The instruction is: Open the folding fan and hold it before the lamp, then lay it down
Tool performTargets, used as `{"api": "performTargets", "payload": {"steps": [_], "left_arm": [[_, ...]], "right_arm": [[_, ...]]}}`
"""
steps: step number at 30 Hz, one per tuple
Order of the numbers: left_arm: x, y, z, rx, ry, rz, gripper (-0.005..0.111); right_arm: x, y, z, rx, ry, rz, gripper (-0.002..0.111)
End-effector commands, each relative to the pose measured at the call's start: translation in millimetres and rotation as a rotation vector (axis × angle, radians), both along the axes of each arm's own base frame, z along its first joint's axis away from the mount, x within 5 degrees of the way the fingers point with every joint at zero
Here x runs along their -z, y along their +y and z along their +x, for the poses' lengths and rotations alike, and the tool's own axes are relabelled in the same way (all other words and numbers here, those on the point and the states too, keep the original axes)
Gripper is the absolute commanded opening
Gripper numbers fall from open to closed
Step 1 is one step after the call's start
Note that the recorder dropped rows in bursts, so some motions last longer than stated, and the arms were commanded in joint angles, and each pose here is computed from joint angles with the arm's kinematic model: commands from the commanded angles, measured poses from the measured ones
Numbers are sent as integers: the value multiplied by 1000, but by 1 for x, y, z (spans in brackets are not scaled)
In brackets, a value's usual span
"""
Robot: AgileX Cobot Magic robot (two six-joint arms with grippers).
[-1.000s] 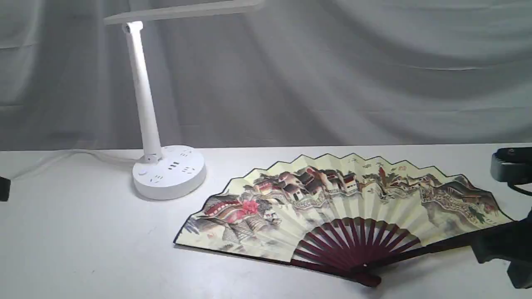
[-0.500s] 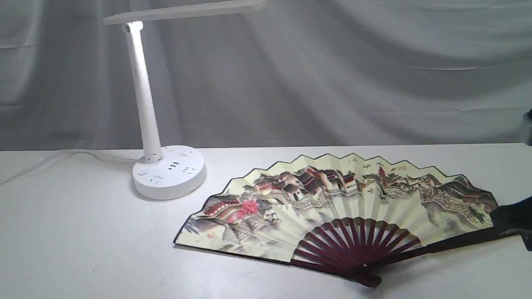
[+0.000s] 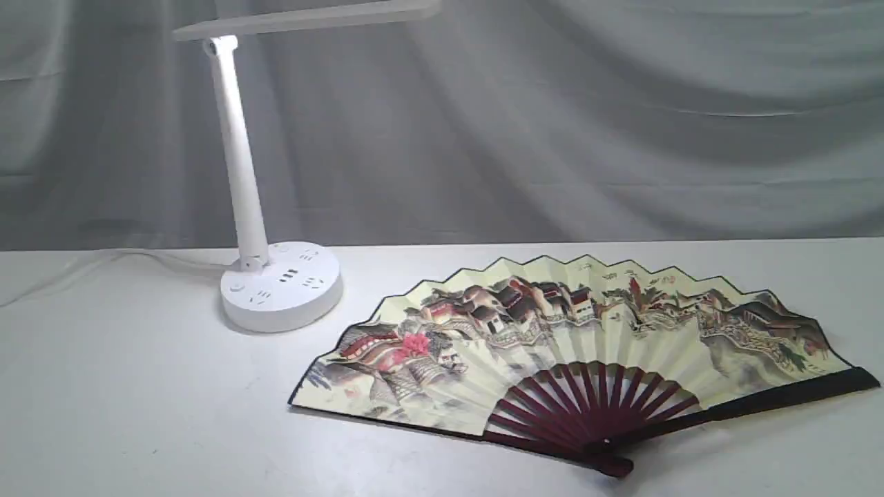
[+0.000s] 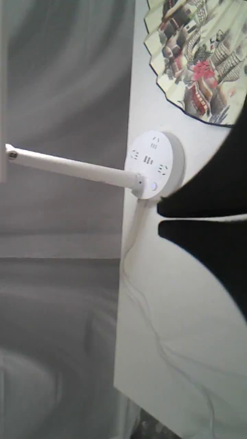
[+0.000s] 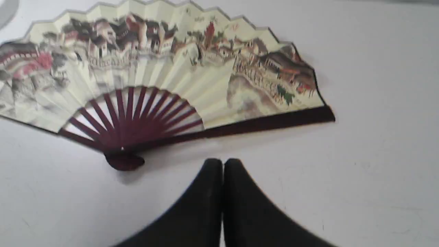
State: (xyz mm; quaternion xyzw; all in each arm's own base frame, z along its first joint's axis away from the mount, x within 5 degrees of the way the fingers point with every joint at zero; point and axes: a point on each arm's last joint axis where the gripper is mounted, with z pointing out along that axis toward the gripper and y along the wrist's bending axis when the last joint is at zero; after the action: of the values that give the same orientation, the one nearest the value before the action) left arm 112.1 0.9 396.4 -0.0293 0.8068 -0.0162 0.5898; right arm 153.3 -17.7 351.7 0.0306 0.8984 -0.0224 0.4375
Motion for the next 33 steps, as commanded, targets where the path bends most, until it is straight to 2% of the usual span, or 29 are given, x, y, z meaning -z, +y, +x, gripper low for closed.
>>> {"api": "performTargets", "payload": {"steps": [1,7,14,17,22,26,33], "left_arm": [[-7,0,-27,-2,-75,5,0],[-8,0,-72,-3,-219,3,0],[-5,0,-125,-5,-383,5,0],[4,0,-142,-6,-372,5,0],[9,-1,-169,-6,-464,5,0],[11,0,-171,-11,-428,10,0],[24,1,-158,-13,-372,17,0]], "right_arm": [[-16,4,-29,-1,-124,-25,0],[-36,12,-84,-1,-325,-53,0],[-39,20,-144,-5,-477,-79,0],[-35,23,-165,-6,-523,-86,0],[-28,28,-199,-8,-612,-101,0],[-25,28,-212,4,-660,-129,0],[-11,26,-205,12,-568,-134,0]]}}
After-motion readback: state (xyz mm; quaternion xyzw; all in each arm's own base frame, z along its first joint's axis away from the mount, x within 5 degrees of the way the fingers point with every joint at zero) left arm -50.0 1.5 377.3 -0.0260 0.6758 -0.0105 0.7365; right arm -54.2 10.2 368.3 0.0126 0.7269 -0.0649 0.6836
